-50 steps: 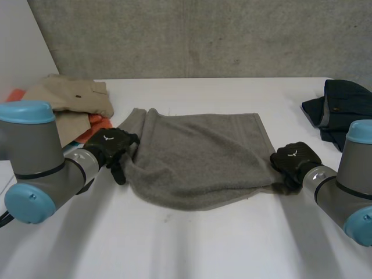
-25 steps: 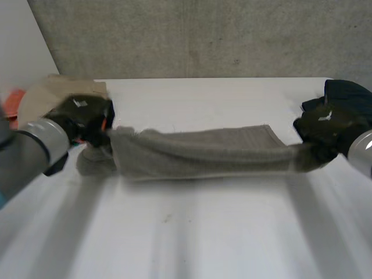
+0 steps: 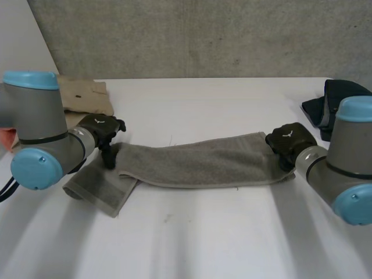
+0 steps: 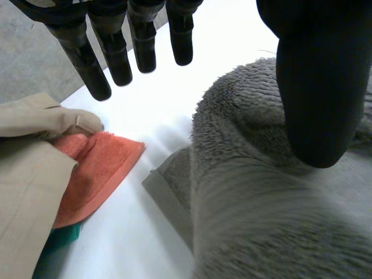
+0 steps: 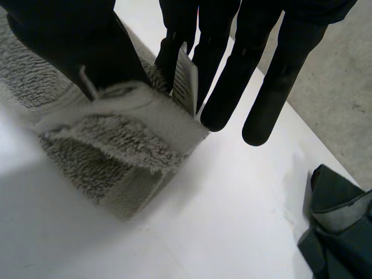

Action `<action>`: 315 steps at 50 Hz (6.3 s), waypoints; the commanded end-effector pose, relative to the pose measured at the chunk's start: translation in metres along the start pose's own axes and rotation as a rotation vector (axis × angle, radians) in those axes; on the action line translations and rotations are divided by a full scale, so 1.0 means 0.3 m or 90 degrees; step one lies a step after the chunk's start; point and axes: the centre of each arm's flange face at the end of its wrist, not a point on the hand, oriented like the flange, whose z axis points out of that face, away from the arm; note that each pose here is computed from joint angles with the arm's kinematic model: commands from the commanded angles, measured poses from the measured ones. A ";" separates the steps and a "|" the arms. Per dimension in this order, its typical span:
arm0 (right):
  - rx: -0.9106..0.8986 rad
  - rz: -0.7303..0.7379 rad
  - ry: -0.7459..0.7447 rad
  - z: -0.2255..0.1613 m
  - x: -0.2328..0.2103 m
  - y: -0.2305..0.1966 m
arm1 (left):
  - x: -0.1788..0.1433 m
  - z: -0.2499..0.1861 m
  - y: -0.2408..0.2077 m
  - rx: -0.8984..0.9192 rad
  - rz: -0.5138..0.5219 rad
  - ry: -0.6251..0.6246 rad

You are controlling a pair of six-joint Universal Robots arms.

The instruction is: Fold the laundry.

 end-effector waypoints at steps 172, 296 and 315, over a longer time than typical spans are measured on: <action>-0.024 -0.058 -0.064 0.025 -0.021 0.019 | -0.145 0.134 0.149 -0.032 0.117 -0.043; -0.003 0.012 0.008 0.129 0.120 0.102 | -0.118 0.218 0.204 0.139 0.069 -0.024; -0.168 -0.074 -0.084 -0.108 0.171 0.106 | -0.126 -0.238 0.141 -0.020 0.047 0.026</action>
